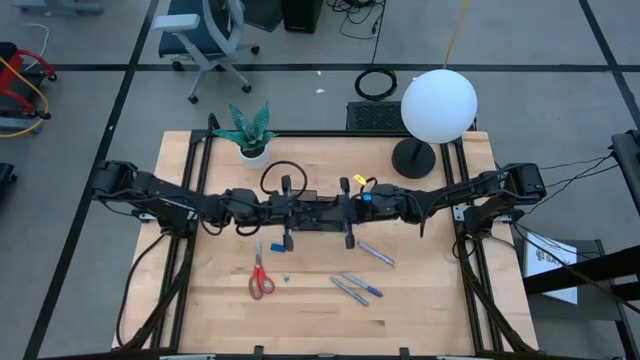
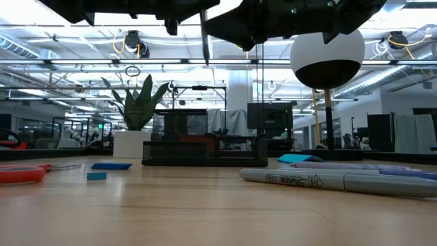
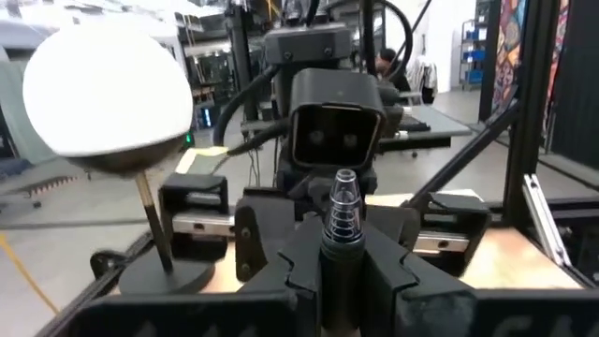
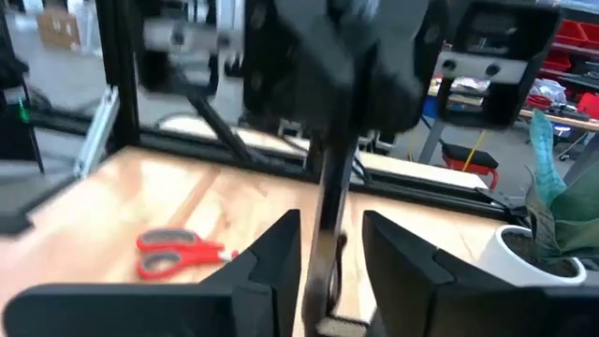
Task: Pick and place office supplies into organizer
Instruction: Put the black pen into the black desk organizer
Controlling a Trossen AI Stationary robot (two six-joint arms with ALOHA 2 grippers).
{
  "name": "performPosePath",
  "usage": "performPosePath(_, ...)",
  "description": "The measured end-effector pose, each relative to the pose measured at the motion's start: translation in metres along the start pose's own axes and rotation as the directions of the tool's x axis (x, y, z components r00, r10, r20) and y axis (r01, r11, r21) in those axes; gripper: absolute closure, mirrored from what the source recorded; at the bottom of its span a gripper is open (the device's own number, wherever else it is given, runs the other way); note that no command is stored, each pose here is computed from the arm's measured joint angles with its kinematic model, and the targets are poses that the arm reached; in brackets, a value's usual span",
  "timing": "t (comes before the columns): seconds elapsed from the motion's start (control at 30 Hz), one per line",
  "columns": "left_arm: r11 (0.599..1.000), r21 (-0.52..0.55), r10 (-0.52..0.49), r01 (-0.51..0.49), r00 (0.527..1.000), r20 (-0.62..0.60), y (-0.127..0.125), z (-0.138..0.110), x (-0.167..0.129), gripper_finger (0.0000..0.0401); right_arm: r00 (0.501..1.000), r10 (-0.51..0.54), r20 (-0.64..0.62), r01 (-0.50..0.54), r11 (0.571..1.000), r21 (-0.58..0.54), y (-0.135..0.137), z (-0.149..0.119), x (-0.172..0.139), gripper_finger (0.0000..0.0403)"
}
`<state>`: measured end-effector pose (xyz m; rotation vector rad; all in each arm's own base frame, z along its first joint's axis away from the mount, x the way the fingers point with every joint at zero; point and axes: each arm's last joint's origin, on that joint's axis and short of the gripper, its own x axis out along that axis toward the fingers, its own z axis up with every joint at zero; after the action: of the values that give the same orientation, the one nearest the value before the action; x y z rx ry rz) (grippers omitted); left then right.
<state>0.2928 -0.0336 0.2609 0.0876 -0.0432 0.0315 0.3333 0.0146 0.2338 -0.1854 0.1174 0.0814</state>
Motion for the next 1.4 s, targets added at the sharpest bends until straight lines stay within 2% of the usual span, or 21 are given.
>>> performPosePath(0.13, 0.999, -0.039, 0.017, -0.018, 1.0, -0.026, 0.0, 0.007, -0.008, 0.0366, 1.0, -0.003, -0.023, 0.002, 0.997, -0.073, 0.001, -0.002, 0.0, 0.0273)
performPosePath(0.27, 0.997, -0.075, 0.032, -0.036, 0.998, -0.056, -0.001, 0.014, -0.018, 0.0366, 0.998, -0.05, -0.038, 0.043, 0.985, -0.165, 0.006, -0.002, 0.0, 0.0254)
performPosePath(0.37, 0.993, -0.108, 0.028, -0.036, 0.997, -0.074, -0.002, 0.017, -0.023, 0.0366, 0.993, -0.109, -0.051, 0.09, 0.955, -0.284, 0.015, 0.0, 0.0, 0.0238)
performPosePath(0.43, 0.99, -0.132, 0.027, -0.038, 0.996, -0.081, -0.002, 0.018, -0.024, 0.0366, 0.984, -0.165, -0.059, 0.13, 0.912, -0.389, 0.023, 0.001, -0.001, 0.0226)
performPosePath(0.53, 0.983, -0.18, 0.031, -0.046, 0.996, -0.086, -0.002, 0.017, -0.025, 0.0366, 0.964, -0.255, -0.071, 0.169, 0.8, -0.576, 0.038, 0.004, -0.003, 0.0208)
performPosePath(0.63, 0.972, -0.228, 0.045, -0.063, 0.996, -0.082, 0.002, 0.017, -0.024, 0.0366, 0.943, -0.323, -0.076, 0.161, 0.645, -0.747, 0.054, 0.007, -0.007, 0.0191)
performPosePath(0.77, 0.944, -0.323, 0.048, -0.074, 0.995, -0.087, 0.008, 0.016, -0.022, 0.0366, 0.937, -0.341, -0.073, 0.103, 0.471, -0.876, 0.071, 0.01, -0.01, 0.0173)
performPosePath(1.0, 0.874, -0.487, -0.028, 0.002, 0.999, -0.046, 0.012, 0.019, -0.021, 0.0366, 0.947, -0.317, -0.055, 0.014, 0.212, -0.977, 0.081, 0.013, -0.013, 0.0168)
performPosePath(1.13, 0.83, -0.555, -0.059, 0.044, 0.998, -0.009, 0.011, 0.022, -0.021, 0.0366, 0.947, -0.318, -0.055, -0.038, 0.061, -0.997, 0.081, 0.013, -0.013, 0.0176)
performPosePath(1.27, 0.804, -0.591, -0.075, 0.059, 0.997, -0.001, 0.011, 0.022, -0.02, 0.0366, 0.948, -0.316, -0.039, -0.071, -0.091, -0.993, 0.081, 0.014, -0.013, 0.0182)
performPosePath(1.4, 0.792, -0.608, -0.077, 0.059, 0.997, -0.004, 0.01, 0.016, -0.015, 0.0366, 0.958, -0.288, -0.018, -0.078, -0.198, -0.977, 0.082, 0.016, -0.013, 0.0182)
